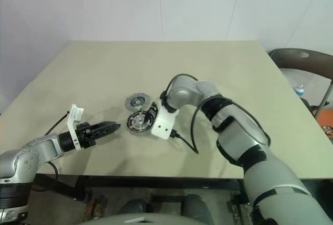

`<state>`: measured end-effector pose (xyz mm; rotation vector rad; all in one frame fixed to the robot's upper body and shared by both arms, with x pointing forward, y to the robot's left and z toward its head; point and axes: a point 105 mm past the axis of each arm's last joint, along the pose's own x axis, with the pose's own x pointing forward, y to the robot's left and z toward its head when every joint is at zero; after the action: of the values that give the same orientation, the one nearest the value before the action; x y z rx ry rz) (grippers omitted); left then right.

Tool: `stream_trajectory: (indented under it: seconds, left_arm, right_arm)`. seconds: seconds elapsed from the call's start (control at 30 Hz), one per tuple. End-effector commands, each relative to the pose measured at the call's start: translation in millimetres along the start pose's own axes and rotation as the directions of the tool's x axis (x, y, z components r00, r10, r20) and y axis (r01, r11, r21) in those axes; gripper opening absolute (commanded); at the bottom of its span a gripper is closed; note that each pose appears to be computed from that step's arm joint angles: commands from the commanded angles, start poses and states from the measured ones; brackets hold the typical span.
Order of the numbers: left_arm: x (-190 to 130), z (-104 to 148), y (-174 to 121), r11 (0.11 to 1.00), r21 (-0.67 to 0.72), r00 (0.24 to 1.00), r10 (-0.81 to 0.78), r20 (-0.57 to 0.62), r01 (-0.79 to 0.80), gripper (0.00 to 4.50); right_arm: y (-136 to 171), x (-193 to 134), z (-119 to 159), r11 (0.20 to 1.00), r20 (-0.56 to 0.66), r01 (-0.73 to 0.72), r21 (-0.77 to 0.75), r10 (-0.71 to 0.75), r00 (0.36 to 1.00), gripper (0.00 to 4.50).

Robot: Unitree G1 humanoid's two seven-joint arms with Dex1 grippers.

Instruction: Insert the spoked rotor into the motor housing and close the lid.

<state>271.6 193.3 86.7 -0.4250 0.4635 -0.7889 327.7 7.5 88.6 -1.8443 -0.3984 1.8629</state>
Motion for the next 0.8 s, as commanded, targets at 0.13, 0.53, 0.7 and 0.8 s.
stream_trajectory:
  seconds: [0.13, 0.53, 0.7, 0.8]
  left_arm:
    - [-3.5, 9.4, -4.8, 0.999, 0.035, 0.999, -0.004, 0.039, 0.003, 2.43]
    - [-3.6, 8.5, -1.6, 1.000, 0.026, 0.999, 0.007, 0.040, -0.008, 2.43]
    - [-2.7, 10.8, -1.0, 1.000, 0.028, 0.999, 0.007, 0.043, -0.008, 2.43]
    - [-2.9, 9.9, -0.7, 1.000, 0.026, 0.999, 0.008, 0.042, -0.009, 2.43]
  right_arm:
    - [-7.0, -3.9, -5.1, 0.998, -0.032, -0.001, -0.067, -0.001, 0.999, 2.94]
    - [-3.8, -8.8, -1.2, 0.994, -0.007, -0.008, -0.106, 0.007, 1.000, 2.94]
    - [-7.8, -4.6, -0.5, 0.995, -0.008, 0.007, -0.099, -0.007, 1.000, 2.09]
    - [-10.9, -1.9, -0.2, 0.995, -0.012, 0.010, -0.095, -0.012, 1.000, 1.44]
